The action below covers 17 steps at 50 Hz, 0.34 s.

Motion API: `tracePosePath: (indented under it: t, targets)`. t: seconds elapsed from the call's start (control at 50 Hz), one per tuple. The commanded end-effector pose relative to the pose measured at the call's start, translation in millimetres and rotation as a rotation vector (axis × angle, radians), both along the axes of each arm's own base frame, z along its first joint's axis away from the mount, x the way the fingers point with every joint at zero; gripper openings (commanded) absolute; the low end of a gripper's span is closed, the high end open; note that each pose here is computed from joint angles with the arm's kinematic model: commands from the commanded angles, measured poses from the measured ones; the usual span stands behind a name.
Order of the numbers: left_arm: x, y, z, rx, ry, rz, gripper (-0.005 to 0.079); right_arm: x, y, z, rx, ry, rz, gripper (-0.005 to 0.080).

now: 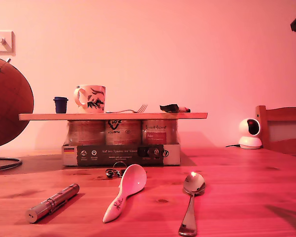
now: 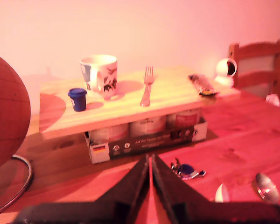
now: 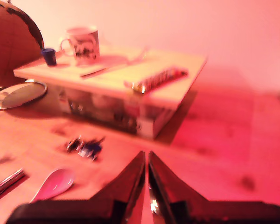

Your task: Pick up the metallic fork and place it on the shelf behind you

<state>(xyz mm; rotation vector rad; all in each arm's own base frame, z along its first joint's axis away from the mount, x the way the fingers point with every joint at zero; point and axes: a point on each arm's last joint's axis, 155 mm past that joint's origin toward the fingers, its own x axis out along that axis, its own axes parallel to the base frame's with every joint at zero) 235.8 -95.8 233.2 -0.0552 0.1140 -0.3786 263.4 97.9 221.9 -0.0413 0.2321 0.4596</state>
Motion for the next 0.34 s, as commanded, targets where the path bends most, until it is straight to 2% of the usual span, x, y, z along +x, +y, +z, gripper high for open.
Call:
tracePosePath:
  t: [0.0,0.32]
  targets:
    - [0.5,-0.4,-8.2,-0.013,0.014,0.002,-0.0023,-1.1,1.5,-2.2,0.003,0.02,0.006,-0.0012]
    - [-1.2,0.1,-5.0,-0.036,0.008,0.003,-0.0023,-13.2,-2.4,-39.3,-0.027,0.178,-0.004,-0.0012]
